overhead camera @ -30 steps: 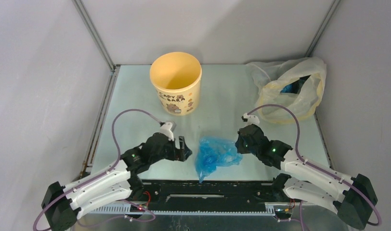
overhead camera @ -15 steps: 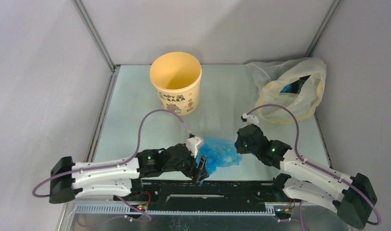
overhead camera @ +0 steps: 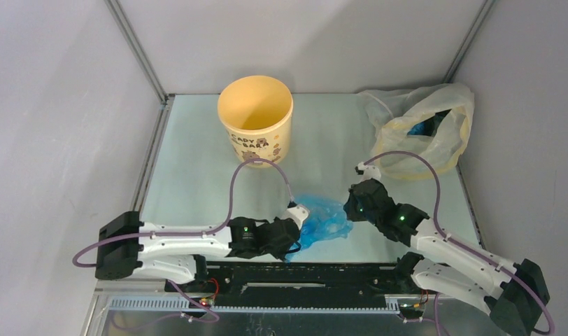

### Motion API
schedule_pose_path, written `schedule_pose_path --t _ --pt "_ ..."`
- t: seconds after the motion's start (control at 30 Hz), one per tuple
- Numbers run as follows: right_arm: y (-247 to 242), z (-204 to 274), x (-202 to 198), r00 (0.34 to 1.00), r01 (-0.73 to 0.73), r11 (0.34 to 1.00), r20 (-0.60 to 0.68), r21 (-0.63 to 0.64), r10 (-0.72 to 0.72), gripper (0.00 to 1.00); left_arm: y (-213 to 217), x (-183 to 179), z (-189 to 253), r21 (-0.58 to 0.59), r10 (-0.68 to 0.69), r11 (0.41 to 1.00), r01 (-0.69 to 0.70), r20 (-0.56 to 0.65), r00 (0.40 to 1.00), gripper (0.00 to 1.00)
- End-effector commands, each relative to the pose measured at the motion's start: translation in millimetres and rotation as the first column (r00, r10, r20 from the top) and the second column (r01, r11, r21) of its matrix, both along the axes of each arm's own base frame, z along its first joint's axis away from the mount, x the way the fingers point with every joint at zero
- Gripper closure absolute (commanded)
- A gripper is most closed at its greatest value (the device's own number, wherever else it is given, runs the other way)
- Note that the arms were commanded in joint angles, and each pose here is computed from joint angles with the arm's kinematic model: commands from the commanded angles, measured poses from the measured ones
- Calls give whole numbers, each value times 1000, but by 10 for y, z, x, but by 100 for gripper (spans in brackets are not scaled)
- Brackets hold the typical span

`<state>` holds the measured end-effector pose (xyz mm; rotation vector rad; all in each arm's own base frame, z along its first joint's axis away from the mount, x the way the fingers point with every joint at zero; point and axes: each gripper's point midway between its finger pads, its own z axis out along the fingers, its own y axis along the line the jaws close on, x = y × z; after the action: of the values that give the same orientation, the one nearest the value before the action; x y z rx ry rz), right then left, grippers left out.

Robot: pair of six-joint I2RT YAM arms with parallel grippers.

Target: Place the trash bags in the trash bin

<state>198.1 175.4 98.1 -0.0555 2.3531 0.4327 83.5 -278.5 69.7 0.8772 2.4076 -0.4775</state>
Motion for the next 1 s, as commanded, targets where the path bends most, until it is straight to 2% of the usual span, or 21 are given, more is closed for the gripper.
schedule_pose_path --t 0.0,0.07,0.17,0.4,0.5,0.67,0.7,0.73,0.8,0.83,0.9,0.97 --pt "-248 141 130 995 89 996 49 7 -90 100 362 249 19 88 151 983 -162 123 981 100" --pt "-441 193 172 986 157 988 60 5 -157 100 529 318 -17 74 226 969 -235 116 967 100" --pt "-736 305 226 959 265 964 92 25 -266 100 668 411 -12 -28 314 949 -313 48 948 100" --pt "-1239 408 254 868 480 874 100 78 -486 100 1010 653 136 -175 471 869 -462 16 882 100" --pt "-1185 414 267 881 456 885 92 93 -463 100 1013 696 285 -252 484 848 -466 11 875 100" --pt "-743 600 309 965 210 959 116 190 -234 99 943 773 651 -344 468 837 -426 47 882 100" --pt "-642 671 306 976 152 965 125 212 -181 95 914 789 743 -358 460 838 -413 55 886 100" --pt "-572 728 305 981 111 968 129 227 -143 85 867 801 864 -377 448 838 -395 60 892 100" --pt "-468 859 297 988 50 969 133 242 -84 56 769 790 987 -391 413 846 -362 51 909 100" --pt "-421 884 279 990 22 970 130 242 -54 47 705 778 1050 -404 388 850 -338 45 920 100" --pt "-298 925 213 989 -59 971 144 230 26 38 550 729 1148 -436 324 855 -281 25 946 100" --pt "-188 925 136 984 -115 971 157 209 83 33 401 657 1210 -470 253 854 -224 -1 967 100"
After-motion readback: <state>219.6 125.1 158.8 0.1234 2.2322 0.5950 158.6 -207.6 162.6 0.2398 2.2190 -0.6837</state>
